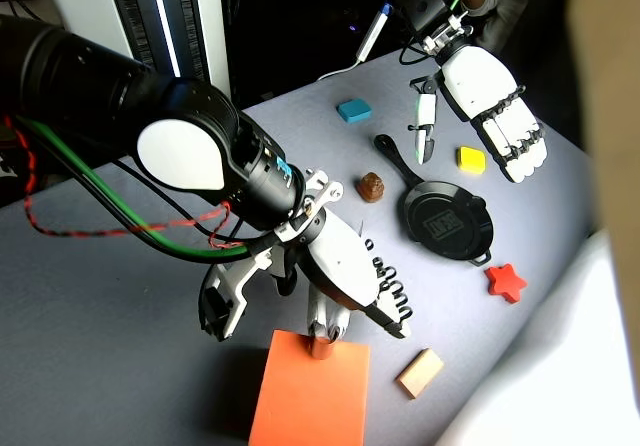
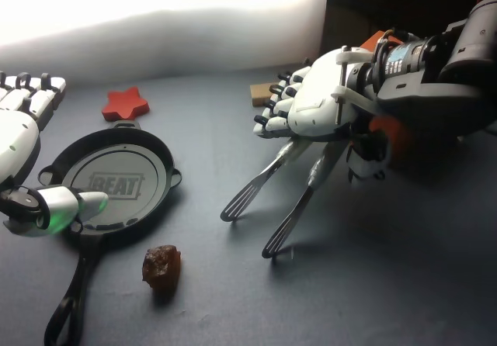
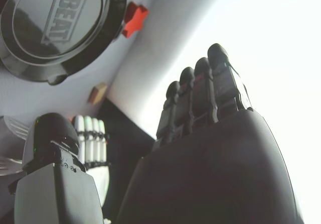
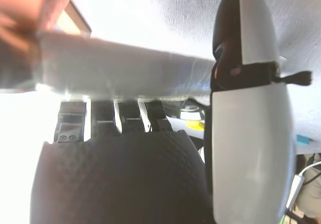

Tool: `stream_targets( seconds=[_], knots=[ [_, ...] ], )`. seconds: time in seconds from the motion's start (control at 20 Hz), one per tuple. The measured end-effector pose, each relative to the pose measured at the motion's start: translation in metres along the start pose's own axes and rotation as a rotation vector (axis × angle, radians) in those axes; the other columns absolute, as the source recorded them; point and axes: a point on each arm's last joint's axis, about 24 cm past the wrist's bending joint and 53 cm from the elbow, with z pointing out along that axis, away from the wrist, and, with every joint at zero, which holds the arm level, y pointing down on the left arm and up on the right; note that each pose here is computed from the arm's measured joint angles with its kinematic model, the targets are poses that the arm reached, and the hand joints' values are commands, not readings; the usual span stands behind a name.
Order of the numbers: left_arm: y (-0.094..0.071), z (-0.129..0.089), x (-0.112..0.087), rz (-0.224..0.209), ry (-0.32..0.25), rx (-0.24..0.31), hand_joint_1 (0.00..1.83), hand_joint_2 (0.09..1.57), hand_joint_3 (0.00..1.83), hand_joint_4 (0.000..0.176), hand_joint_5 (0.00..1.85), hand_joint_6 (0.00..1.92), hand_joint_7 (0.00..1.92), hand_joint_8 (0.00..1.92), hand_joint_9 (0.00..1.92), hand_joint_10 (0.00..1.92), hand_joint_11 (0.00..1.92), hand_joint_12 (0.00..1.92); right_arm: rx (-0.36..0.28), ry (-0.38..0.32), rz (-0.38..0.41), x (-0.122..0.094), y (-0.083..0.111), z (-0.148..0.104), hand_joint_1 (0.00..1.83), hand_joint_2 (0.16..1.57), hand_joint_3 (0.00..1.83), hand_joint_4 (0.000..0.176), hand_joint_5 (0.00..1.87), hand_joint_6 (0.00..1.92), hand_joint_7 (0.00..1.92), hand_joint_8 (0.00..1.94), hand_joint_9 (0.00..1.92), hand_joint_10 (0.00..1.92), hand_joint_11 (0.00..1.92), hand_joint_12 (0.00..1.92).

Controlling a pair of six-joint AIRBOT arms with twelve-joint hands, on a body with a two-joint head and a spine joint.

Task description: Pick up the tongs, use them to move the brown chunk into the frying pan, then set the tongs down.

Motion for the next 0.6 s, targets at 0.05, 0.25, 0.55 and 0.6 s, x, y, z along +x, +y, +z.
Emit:
stream_targets(
  seconds=[0.05, 0.25, 0.55, 0.6],
  knots=[
    [0.0001, 0.0000, 0.0001, 0.000, 0.000, 0.000, 0.51, 1.03, 0.00, 0.000, 0.01, 0.00, 0.07, 0.00, 0.05, 0.01, 0.00, 0.30, 0.002, -0.001, 0.001, -0.0003, -0.0013, 0.0001, 1.11, 0.89, 0.00, 0.000, 0.00, 0.00, 0.00, 0.00, 0.00, 0.00, 0.00, 0.00],
    [0.0005, -0.0001, 0.0003, -0.001, 0.001, -0.001, 0.49, 1.03, 0.00, 0.000, 0.01, 0.00, 0.06, 0.00, 0.03, 0.00, 0.00, 0.26, 0.005, -0.002, -0.003, 0.0000, -0.0031, 0.0016, 1.08, 0.94, 0.02, 0.000, 0.00, 0.00, 0.00, 0.00, 0.00, 0.00, 0.00, 0.00],
    [0.0010, -0.0002, 0.0006, 0.000, 0.002, -0.003, 0.53, 1.04, 0.00, 0.000, 0.03, 0.01, 0.07, 0.01, 0.04, 0.00, 0.00, 0.30, -0.002, -0.007, -0.008, 0.0025, -0.0013, 0.0033, 1.20, 1.01, 0.05, 0.000, 0.07, 0.03, 0.07, 0.02, 0.03, 0.01, 0.01, 0.01],
    [0.0008, -0.0003, 0.0008, -0.001, 0.002, -0.002, 0.53, 1.04, 0.00, 0.000, 0.02, 0.00, 0.07, 0.00, 0.04, 0.00, 0.00, 0.30, -0.002, -0.010, -0.015, 0.0019, -0.0013, 0.0033, 1.18, 1.02, 0.05, 0.000, 0.09, 0.03, 0.08, 0.03, 0.05, 0.02, 0.02, 0.01]
  ],
)
